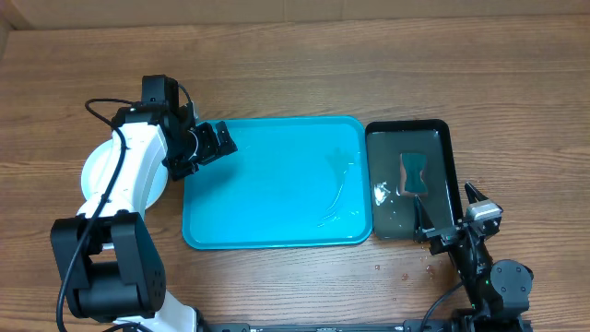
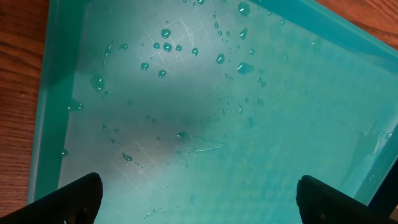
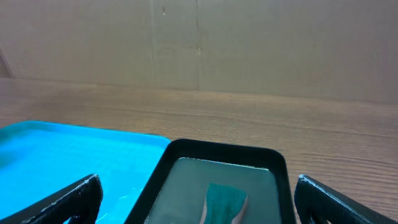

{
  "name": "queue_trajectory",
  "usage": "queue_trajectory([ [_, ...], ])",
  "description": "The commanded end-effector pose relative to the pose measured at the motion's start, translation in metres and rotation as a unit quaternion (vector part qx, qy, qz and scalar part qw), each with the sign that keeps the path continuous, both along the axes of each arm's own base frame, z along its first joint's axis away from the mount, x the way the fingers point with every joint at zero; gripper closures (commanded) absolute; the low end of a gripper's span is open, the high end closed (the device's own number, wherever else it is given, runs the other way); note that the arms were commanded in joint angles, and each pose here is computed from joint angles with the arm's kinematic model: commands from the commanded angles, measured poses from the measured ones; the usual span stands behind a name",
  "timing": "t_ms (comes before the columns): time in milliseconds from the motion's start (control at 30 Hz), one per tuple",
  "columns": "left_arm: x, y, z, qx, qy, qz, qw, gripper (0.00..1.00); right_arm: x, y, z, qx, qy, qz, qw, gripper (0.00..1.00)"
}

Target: Clean dirty plates on tray and stack at the side

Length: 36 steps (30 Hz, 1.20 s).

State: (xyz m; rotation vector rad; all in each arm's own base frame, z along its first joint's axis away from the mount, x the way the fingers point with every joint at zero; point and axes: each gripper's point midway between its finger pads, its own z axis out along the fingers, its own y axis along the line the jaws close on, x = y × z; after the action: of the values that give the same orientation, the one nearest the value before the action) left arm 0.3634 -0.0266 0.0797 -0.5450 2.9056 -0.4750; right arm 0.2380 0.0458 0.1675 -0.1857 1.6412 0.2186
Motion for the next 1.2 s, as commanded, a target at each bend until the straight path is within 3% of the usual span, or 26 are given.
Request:
queue_trajectory([
  [0,0.005,-0.003,0.011,-0.003,-0.017,-0.001,1.0,0.0,0.0,-0.002,0.003,-0.003,-0.008,-0.003,1.0,0.0],
  [200,0.004,-0.016,0.036,-0.002,-0.052,-0.018,0.998,0.0,0.0,-0.002,0.003,-0.003,-0.008,-0.003,1.0,0.0],
  [433,-0.005,-0.03,0.108,-0.001,-0.156,-0.038,0.987,0.0,0.0,-0.002,0.003,-0.003,-0.008,-0.003,1.0,0.0],
  [733,-0.047,-0.029,0.192,0.005,-0.287,-0.04,0.957,0.0,0.0,-0.002,0.003,-0.003,-0.008,-0.003,1.0,0.0],
  [900,-0.09,-0.029,0.188,0.01,-0.305,-0.049,0.951,0.0,0.0,-0.002,0.003,-0.003,-0.008,-0.003,1.0,0.0],
  [1167,-0.155,-0.028,0.126,0.009,-0.306,-0.048,0.951,0.0,0.0,-0.002,0.003,-0.003,-0.008,-0.003,1.0,0.0],
])
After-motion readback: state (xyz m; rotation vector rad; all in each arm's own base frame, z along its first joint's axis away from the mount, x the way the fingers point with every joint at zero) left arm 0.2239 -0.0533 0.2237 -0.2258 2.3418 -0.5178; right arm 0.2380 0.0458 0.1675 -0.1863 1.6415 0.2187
